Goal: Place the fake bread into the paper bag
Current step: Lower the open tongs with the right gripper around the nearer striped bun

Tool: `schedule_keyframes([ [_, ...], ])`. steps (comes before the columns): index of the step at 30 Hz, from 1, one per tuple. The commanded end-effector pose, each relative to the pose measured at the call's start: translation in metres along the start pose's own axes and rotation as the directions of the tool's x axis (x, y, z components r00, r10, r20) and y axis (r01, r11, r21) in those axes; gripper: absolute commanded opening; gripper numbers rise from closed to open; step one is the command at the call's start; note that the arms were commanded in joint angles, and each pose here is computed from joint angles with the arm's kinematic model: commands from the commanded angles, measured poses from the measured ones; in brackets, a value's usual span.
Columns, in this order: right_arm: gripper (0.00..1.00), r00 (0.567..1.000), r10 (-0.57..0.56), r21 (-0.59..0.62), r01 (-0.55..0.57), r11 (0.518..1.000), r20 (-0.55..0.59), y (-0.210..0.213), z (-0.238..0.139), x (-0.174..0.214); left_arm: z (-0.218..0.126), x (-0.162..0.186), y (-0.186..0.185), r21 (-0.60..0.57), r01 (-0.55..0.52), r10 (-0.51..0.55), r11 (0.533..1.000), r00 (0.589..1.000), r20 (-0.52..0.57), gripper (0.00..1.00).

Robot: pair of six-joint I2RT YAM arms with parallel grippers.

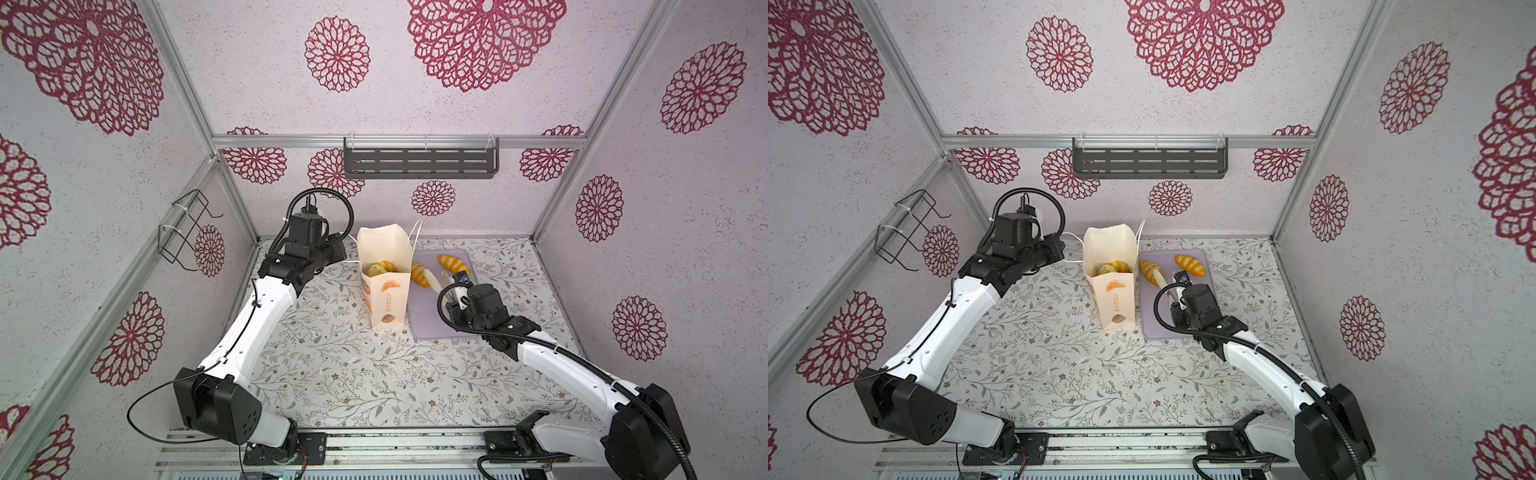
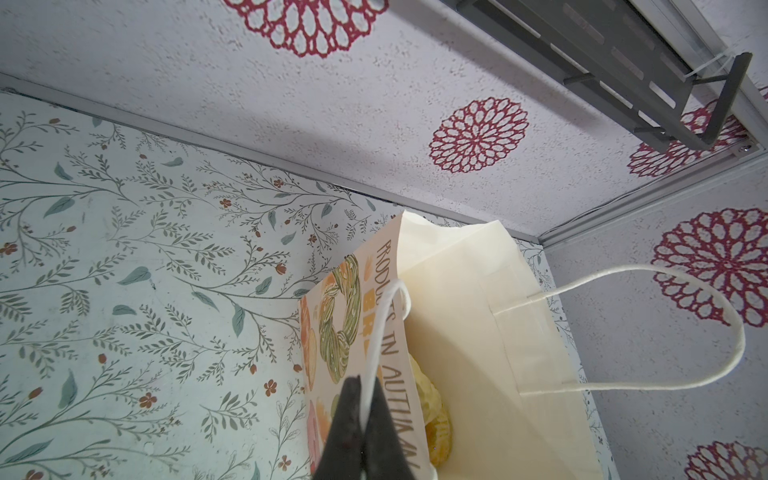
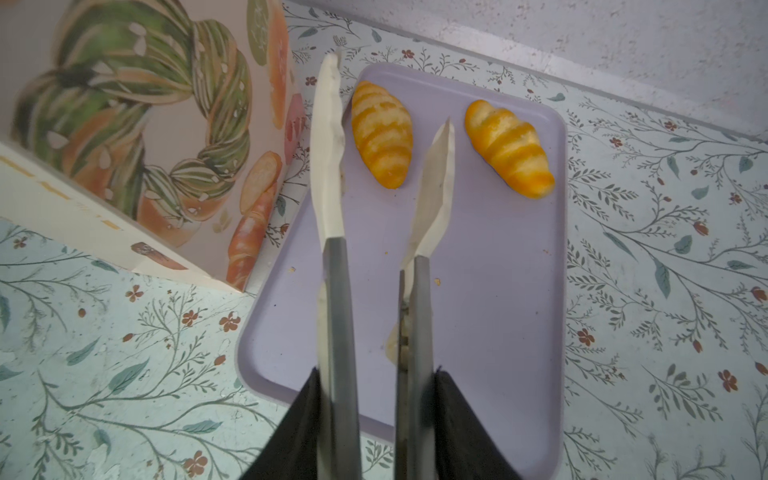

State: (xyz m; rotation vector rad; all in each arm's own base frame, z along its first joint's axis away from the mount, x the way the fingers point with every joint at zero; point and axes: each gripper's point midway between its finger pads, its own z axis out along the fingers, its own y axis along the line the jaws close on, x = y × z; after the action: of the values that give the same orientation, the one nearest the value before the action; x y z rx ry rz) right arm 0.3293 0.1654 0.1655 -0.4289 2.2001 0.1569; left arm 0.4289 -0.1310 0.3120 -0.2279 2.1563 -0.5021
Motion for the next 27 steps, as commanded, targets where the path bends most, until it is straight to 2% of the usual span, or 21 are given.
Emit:
schedule_keyframes([
  [1, 0.42, 0.996, 0.008, 0.017, -0.009, 1.000, 0.087, -0.010, 0.000, -0.024, -0.005, -0.008, -0.003, 0.006, -0.017, 0.017, 1.000, 0.999, 0.028, 0.00],
  [12, 0.44, 0.999, -0.032, -0.033, 0.033, 0.999, 0.035, -0.007, 0.028, -0.014, -0.008, -0.010, -0.002, 0.005, -0.016, 0.016, 1.000, 0.999, 0.037, 0.00],
  [15, 0.48, 0.999, -0.034, -0.028, 0.035, 0.999, 0.016, -0.007, 0.036, -0.011, -0.008, -0.010, -0.001, 0.000, -0.020, 0.020, 1.000, 0.999, 0.038, 0.00],
  [27, 0.55, 0.994, -0.096, -0.025, 0.095, 0.995, -0.050, -0.006, 0.065, -0.011, -0.007, -0.010, 0.000, -0.002, -0.018, 0.018, 1.000, 0.999, 0.035, 0.00],
])
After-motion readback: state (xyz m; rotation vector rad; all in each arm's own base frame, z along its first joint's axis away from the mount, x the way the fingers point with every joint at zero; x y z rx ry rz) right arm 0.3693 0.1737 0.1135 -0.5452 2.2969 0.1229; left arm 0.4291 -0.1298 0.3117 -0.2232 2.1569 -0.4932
